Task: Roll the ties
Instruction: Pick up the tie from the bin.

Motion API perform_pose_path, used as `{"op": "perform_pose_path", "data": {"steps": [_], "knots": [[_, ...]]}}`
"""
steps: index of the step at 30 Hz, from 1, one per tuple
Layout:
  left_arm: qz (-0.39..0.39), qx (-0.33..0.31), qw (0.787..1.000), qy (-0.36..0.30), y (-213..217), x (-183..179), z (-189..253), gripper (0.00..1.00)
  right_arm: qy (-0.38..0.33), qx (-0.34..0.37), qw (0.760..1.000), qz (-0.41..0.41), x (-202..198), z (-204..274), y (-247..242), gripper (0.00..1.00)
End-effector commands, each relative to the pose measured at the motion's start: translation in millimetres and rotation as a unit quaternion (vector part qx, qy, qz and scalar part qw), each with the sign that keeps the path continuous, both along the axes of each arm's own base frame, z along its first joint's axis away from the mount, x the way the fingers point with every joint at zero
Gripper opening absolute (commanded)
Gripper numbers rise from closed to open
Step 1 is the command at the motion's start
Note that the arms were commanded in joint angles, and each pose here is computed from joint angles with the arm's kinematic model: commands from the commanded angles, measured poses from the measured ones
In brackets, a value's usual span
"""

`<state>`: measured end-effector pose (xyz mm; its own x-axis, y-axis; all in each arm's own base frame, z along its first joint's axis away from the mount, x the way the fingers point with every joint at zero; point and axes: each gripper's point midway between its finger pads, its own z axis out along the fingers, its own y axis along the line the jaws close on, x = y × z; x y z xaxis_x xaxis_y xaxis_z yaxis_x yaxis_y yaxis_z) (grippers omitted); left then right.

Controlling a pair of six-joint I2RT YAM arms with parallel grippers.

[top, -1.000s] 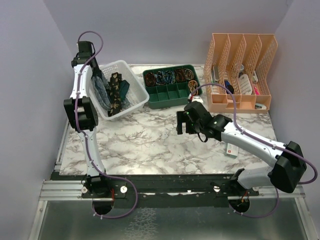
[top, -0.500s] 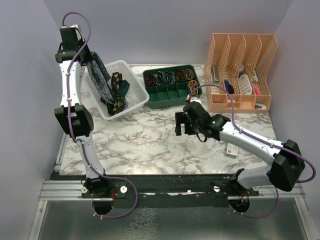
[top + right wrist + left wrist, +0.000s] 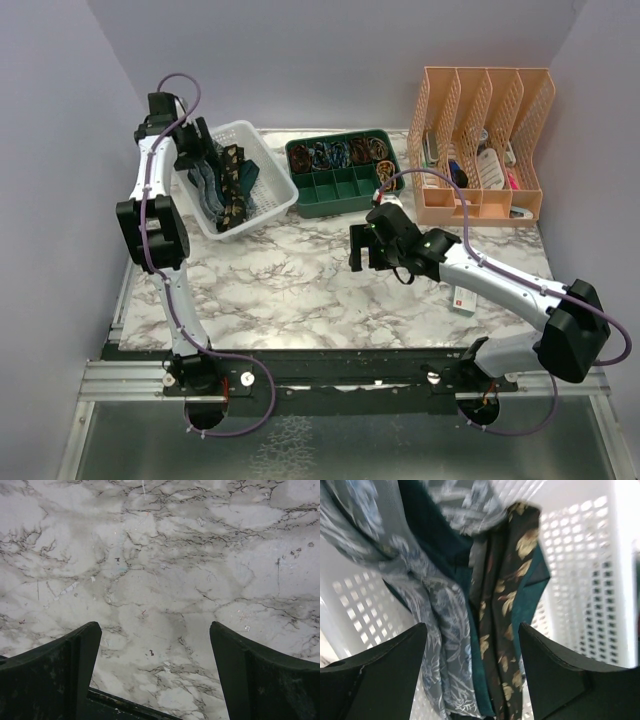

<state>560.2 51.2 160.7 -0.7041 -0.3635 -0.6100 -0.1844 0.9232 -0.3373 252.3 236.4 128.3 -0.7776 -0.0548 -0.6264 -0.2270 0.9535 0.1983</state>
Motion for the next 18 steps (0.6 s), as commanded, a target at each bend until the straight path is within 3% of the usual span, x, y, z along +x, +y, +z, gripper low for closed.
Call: {"op": "perform_pose_path", "data": {"steps": [1,12,18], "knots": [[0.026,0.055,0.998,0.015,13,-21,5,0.75,0.011,0.009,1.0,0.005,-2,-5,6,0.96],[0.039,0.071,0.994,0.069,22,-24,-38,0.61,0.027,-0.02,0.999,0.005,0,-16,4,0.96],[0.007,0.051,0.995,0.085,8,-27,-53,0.65,0.025,-0.027,0.999,0.013,2,-17,5,0.96]]}}
